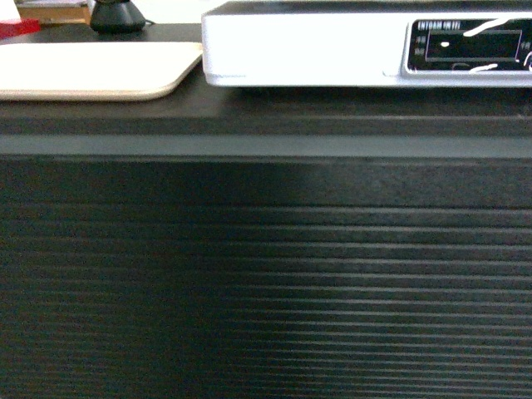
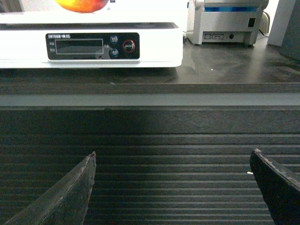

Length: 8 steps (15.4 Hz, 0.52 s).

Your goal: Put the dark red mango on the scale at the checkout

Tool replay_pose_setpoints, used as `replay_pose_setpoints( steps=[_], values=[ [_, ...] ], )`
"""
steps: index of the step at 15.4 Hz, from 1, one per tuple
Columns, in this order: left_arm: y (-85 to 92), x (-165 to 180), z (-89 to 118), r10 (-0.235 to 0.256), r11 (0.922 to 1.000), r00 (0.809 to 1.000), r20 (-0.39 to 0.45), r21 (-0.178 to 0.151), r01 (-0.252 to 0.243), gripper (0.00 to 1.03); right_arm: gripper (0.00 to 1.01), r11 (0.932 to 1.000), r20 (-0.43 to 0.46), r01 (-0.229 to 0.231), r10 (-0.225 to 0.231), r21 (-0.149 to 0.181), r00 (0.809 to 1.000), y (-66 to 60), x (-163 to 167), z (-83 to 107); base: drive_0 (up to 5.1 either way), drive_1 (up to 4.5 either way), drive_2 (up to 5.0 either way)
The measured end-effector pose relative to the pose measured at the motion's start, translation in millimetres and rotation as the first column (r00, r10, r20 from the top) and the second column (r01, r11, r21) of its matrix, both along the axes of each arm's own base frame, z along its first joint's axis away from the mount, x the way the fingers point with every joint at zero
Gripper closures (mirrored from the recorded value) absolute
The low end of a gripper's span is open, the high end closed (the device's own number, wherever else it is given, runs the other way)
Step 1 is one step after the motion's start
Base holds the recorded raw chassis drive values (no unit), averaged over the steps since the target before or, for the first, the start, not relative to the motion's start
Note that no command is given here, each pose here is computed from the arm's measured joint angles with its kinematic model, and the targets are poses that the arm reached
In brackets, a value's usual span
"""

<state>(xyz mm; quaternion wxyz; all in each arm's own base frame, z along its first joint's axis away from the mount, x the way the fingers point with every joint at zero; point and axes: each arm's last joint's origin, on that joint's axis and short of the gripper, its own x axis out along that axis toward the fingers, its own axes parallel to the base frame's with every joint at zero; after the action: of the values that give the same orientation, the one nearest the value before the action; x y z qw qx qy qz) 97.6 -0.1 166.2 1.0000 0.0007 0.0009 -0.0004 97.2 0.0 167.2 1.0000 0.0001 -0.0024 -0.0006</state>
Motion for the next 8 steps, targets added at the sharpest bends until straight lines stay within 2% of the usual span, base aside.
replay_pose_setpoints(
  steps=[8],
  values=[
    [0.0, 0.0, 0.1, 0.000, 1.0000, 1.000, 0.001, 0.000, 0.000, 0.05, 0.03, 1.0000, -0.001, -0.001, 0.001, -0.001, 1.000, 0.0, 0.0, -0.1, 0.0, 0.00, 0.0]
  ],
)
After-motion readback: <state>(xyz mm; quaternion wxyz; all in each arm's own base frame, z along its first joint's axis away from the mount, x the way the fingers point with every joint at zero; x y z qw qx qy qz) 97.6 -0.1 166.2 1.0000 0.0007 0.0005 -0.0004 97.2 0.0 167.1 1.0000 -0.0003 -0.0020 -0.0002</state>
